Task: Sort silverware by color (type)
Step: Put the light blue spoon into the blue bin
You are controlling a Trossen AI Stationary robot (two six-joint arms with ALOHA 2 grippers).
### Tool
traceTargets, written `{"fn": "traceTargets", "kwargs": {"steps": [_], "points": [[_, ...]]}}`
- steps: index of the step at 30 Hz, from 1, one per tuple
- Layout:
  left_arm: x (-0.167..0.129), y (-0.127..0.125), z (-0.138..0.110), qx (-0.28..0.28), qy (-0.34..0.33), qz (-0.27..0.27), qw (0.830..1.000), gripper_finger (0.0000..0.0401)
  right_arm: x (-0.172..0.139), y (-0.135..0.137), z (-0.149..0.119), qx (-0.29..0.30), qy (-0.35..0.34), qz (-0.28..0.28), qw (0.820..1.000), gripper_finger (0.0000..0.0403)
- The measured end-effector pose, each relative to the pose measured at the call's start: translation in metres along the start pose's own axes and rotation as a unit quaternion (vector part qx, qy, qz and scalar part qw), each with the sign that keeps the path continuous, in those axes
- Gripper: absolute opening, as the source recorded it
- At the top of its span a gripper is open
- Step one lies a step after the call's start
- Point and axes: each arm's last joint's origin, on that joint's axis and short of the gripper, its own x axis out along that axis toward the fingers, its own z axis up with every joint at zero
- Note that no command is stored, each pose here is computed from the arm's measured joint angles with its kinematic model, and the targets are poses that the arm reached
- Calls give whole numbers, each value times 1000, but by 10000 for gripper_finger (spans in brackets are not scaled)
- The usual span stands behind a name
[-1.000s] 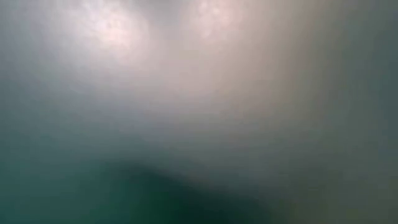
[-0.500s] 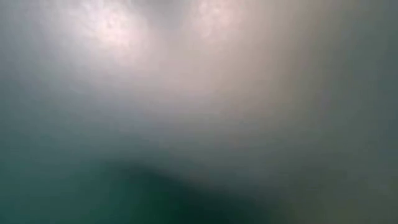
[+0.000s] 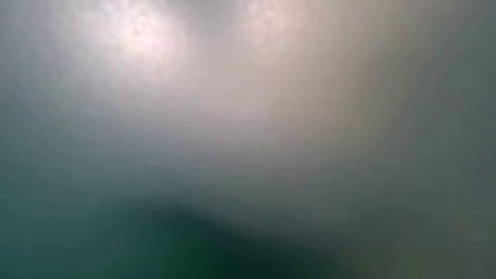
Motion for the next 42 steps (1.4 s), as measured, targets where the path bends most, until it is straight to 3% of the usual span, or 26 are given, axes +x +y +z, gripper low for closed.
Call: {"fn": "traceTargets", "kwargs": {"steps": [2, 10, 16, 20, 23, 27, 31, 34, 42], "points": [[0, 1, 0, 0, -2, 5, 1000, 125, 0, 0, 0, 0, 0, 5, 1000, 30], [-1, 3, -1, 0, -2, 29, 1000, 125, -6, -1, -2, 19, -17, 15, 1000, 22], [-11, 6, -2, 0, -4, 53, 999, 125, -35, 1, 11, 40, -159, 40, 986, 20], [-18, 9, -3, 3, -1, 72, 997, 125, -58, 8, 26, 43, -294, 113, 948, 19], [-24, 11, -5, 4, 4, 89, 996, 125, -75, 13, 37, 32, -384, 154, 910, 19], [-34, 15, -7, 8, 5, 121, 993, 125, -94, 18, 48, 8, -485, 190, 854, 19], [-46, 20, -9, 11, -4, 159, 987, 125, -107, 21, 55, -16, -550, 202, 810, 19], [-50, 24, -11, 7, -4, 183, 983, 125, -112, 24, 59, -30, -580, 209, 787, 19], [-65, 35, -18, -3, 11, 247, 969, 125, -108, 34, 72, -48, -603, 232, 762, 18]]}}
